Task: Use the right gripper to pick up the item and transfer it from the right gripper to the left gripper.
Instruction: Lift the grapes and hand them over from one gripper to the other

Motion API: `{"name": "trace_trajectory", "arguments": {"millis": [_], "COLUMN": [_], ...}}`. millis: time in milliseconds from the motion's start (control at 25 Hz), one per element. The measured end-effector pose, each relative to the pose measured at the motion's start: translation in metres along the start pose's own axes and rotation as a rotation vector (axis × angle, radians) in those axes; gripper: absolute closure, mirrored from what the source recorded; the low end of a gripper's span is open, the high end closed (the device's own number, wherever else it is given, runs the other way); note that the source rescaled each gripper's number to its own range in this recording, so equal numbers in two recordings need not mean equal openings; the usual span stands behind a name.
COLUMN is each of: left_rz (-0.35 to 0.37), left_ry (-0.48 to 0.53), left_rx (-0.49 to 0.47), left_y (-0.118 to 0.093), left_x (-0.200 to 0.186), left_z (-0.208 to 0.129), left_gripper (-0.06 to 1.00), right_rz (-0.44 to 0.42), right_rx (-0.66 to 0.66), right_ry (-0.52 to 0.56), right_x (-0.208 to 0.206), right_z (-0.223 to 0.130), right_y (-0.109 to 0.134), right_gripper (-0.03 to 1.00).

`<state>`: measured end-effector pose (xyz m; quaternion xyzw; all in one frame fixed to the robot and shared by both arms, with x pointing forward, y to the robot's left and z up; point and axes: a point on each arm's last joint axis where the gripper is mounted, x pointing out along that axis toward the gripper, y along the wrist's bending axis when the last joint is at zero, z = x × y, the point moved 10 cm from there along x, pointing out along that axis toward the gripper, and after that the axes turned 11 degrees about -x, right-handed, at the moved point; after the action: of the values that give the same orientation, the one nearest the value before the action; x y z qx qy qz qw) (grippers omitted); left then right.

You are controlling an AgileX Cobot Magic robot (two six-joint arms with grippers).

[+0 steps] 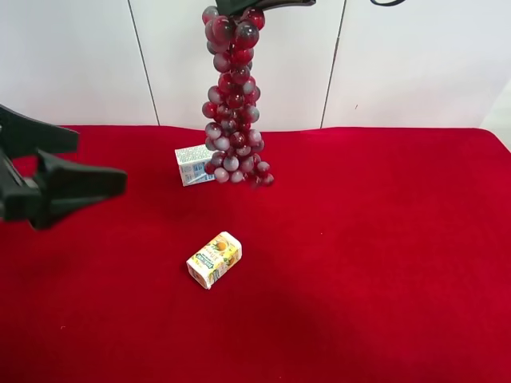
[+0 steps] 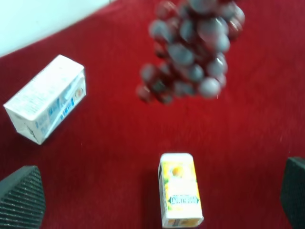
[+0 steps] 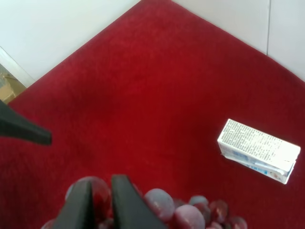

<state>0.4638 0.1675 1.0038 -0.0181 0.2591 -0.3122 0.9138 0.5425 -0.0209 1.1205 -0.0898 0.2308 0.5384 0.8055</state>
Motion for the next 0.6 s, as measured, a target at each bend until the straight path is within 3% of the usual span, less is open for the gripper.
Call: {"name": "trace_trajectory", "arguments": {"millis": [280, 440, 600], "left_rz": [0.079, 0.058, 0.026], "left_ry": [0.017, 0.09, 0.099], "left_rx": [-0.07, -0.143, -0.111], "left_y": [0.011, 0.008, -0.009], "left_x": [0.019, 0.042, 0.064], "left_z": [-0.004, -0.019, -0.009], "left_gripper": [-0.05, -0.05, -0.05], "right_rz": [0.002, 0.002, 0.002], "right_rx": [-0.005, -0.006, -0.007], "right_ry": [0.005, 0.005, 0.005], "right_x": [0.0, 0.0, 0.0], "right_z": [-0.001, -0.001, -0.001], "right_y": [0.0, 0.0, 0.0], "right_gripper": [0.97, 0.97, 0.97]}}
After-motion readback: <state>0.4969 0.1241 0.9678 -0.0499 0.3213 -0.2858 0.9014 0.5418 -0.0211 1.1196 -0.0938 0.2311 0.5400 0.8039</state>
